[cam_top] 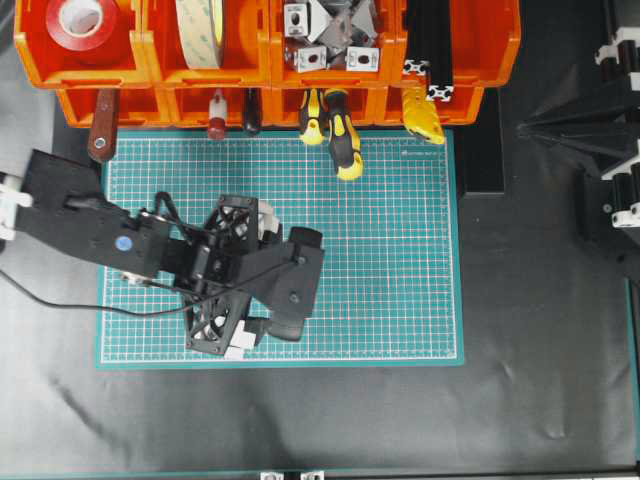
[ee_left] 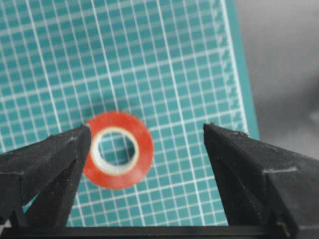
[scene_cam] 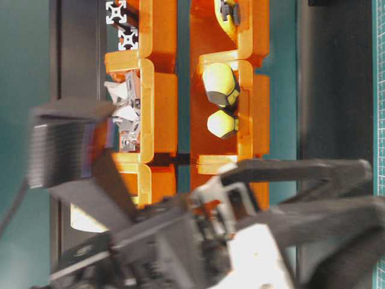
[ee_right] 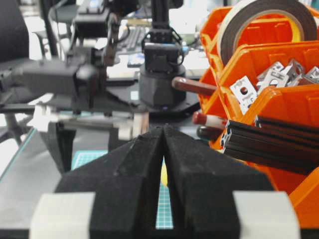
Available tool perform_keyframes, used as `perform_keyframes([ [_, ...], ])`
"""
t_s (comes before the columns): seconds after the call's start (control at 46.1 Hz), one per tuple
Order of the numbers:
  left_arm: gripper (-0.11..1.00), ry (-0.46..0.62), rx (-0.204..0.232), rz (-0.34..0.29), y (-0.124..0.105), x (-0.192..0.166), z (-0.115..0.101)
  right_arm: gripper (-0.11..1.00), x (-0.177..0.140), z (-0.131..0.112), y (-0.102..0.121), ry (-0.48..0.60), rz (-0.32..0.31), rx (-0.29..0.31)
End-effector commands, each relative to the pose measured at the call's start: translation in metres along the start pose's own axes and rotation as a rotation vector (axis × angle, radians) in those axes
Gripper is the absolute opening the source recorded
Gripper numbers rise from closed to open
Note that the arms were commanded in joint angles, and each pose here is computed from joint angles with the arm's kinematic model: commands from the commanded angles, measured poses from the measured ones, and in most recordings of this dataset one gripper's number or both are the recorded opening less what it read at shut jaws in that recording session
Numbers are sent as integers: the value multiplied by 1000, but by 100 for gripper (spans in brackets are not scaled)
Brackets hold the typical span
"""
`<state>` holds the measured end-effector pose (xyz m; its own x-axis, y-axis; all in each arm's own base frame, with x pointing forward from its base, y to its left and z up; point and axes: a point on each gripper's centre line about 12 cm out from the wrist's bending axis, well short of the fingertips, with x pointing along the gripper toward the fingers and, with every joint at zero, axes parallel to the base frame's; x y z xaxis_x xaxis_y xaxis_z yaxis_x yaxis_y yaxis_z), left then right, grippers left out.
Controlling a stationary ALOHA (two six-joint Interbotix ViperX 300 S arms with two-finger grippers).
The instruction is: Pick vinyl tape from container rack with left arm.
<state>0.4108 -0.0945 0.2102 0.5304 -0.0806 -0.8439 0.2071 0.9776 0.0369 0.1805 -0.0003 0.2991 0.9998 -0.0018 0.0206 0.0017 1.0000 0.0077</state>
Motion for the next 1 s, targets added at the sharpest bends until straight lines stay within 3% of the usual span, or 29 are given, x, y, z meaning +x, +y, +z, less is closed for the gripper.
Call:
perform_keyframes([
  [0.0,85,-133,-5,-1,2,-48,19,-2,2,12,0,-28,-1,3],
  [0.326,84,-373,4,-17,0,-164,6,-1,2,11,0,-25,-3,1],
  [0.629,84,-513,16,-48,-5,-227,-42,-2,2,11,0,-26,-3,1],
  [0.977,84,-726,1,-51,4,-294,-104,-2,1,9,-1,-14,-3,3],
])
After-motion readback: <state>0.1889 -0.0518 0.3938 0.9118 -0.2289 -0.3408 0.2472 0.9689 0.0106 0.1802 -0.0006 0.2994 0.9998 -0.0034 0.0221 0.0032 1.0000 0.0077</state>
